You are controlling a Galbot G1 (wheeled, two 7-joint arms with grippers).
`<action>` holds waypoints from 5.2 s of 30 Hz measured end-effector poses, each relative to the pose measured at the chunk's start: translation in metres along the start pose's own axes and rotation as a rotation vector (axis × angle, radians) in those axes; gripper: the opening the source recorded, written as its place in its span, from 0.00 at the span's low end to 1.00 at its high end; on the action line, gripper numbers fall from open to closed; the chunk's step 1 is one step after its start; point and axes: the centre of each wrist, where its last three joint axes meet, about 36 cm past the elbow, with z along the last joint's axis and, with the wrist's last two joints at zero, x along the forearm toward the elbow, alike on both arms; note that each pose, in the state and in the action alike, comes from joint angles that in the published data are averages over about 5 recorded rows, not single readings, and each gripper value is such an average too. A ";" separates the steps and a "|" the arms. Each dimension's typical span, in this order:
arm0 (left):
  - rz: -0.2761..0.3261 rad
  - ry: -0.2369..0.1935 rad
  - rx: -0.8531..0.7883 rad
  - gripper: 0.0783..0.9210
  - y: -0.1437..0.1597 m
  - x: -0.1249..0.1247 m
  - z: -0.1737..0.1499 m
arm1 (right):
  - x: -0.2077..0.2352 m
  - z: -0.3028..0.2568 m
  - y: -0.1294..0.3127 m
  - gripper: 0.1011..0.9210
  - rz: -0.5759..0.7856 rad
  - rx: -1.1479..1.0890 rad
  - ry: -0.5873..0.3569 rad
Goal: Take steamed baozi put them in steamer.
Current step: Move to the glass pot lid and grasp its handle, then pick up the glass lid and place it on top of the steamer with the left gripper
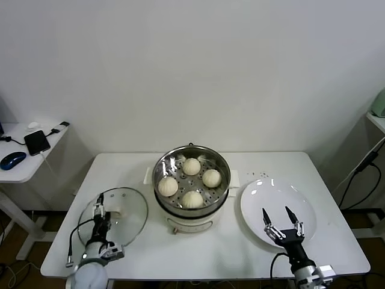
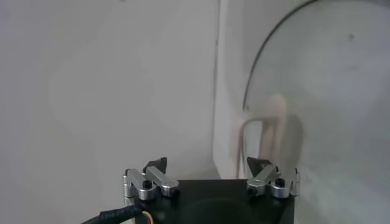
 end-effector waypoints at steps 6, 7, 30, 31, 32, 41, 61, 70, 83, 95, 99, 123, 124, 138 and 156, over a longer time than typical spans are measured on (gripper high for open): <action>-0.008 0.006 0.000 0.88 0.002 -0.009 -0.007 | 0.001 0.003 -0.001 0.88 0.003 0.000 0.004; -0.008 0.007 -0.001 0.88 0.003 -0.010 -0.007 | 0.001 0.003 -0.001 0.88 0.003 0.000 0.005; 0.000 0.021 -0.004 0.58 -0.004 -0.030 -0.004 | 0.001 0.006 0.000 0.88 0.002 -0.001 0.012; 0.001 0.022 -0.004 0.55 -0.005 -0.030 -0.004 | 0.001 0.006 0.000 0.88 0.002 -0.001 0.012; 0.003 0.022 -0.003 0.52 -0.005 -0.030 -0.003 | 0.001 0.006 0.000 0.88 0.001 -0.001 0.013; 0.005 0.030 0.006 0.21 -0.010 -0.029 0.000 | 0.003 0.005 0.000 0.88 0.001 0.001 0.011; 0.009 0.091 0.031 0.10 0.016 -0.006 -0.013 | 0.004 0.003 0.002 0.88 -0.007 0.001 0.005; -0.035 0.215 0.001 0.10 0.082 0.005 -0.051 | 0.006 0.004 0.004 0.88 -0.004 -0.004 0.000; -0.063 0.350 0.069 0.10 0.160 0.031 -0.096 | 0.006 0.006 0.003 0.88 0.005 -0.009 -0.003; -0.071 0.296 0.121 0.10 0.191 0.046 -0.150 | 0.009 0.011 0.003 0.88 0.027 -0.016 -0.001; -0.067 0.257 0.117 0.10 0.194 0.045 -0.168 | 0.009 0.011 0.003 0.88 0.036 -0.019 -0.002; -0.040 0.005 0.103 0.10 0.208 0.032 -0.280 | 0.009 0.023 0.003 0.88 0.069 -0.030 0.012; -0.038 -0.005 0.104 0.10 0.209 0.032 -0.284 | 0.009 0.024 0.003 0.88 0.070 -0.030 0.013; -0.045 -0.104 0.084 0.10 0.202 0.020 -0.319 | 0.010 0.028 0.003 0.88 0.076 -0.027 0.021; -0.035 -0.091 0.032 0.10 0.185 0.010 -0.325 | 0.010 0.029 0.004 0.88 0.075 -0.026 0.024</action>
